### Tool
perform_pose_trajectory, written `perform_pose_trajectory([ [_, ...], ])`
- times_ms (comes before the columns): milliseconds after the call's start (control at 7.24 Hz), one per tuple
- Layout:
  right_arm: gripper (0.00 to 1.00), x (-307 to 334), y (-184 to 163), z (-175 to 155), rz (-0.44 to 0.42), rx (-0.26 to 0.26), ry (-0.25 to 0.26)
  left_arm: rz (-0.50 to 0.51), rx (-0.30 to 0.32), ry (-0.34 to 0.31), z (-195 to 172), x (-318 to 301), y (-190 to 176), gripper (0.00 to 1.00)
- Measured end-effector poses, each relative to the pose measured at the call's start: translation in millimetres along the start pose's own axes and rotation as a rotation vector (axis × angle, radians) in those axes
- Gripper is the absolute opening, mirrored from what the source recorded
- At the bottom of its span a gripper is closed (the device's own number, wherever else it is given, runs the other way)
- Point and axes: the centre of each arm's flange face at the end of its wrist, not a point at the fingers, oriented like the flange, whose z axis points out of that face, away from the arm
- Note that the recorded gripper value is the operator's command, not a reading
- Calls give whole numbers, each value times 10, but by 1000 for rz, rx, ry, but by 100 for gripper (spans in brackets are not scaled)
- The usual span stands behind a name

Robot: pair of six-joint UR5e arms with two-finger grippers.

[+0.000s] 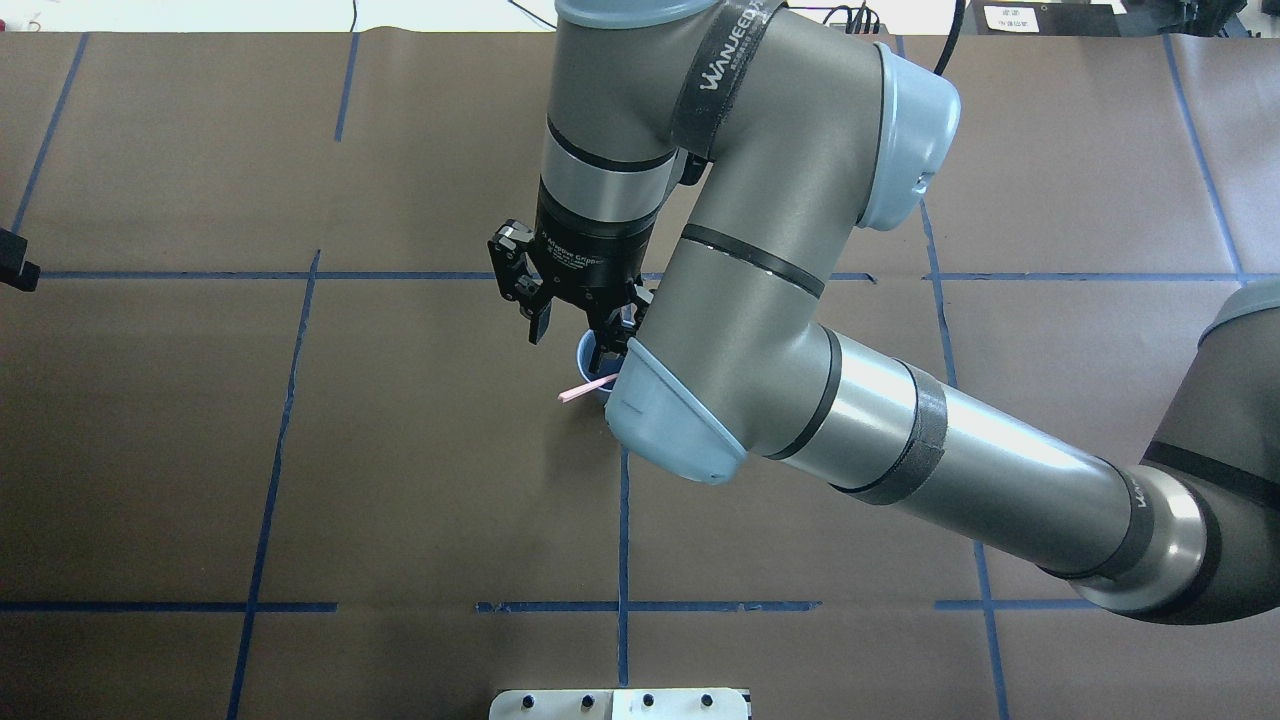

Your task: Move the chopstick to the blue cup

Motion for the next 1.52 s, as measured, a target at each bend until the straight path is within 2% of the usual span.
perform_pose_trajectory([
  [138, 100, 147, -35, -81, -12, 18, -24, -1, -2, -2, 14, -13, -1, 100],
  [276, 100, 525, -167, -234, -35, 60, -74, 0, -9, -7, 33, -72, 18, 100],
  [414, 100, 1001, -404, -440, -58, 118, -133, 10, -25, -14, 70, -221, 49, 100],
  [552, 100, 1383, -707, -609, -76, 178, -163, 27, -45, -12, 114, -440, 37, 100],
  [691, 100, 1732, -1073, -683, -114, 230, -145, 47, -64, -5, 173, -742, -45, 100],
  [967, 100, 2661, -1924, -816, -284, 314, -28, 99, -94, -7, 325, -1534, -236, 100],
  [1105, 100, 3189, -2261, -898, -361, 329, 32, 118, -109, -12, 398, -1944, -273, 100],
  [1381, 100, 4325, -2746, -1007, -533, 311, 144, 98, -148, -17, 576, -2583, -227, 100],
  [1519, 100, 4773, -2879, -1119, -561, 295, 147, 77, -164, -17, 659, -2762, -189, 100],
])
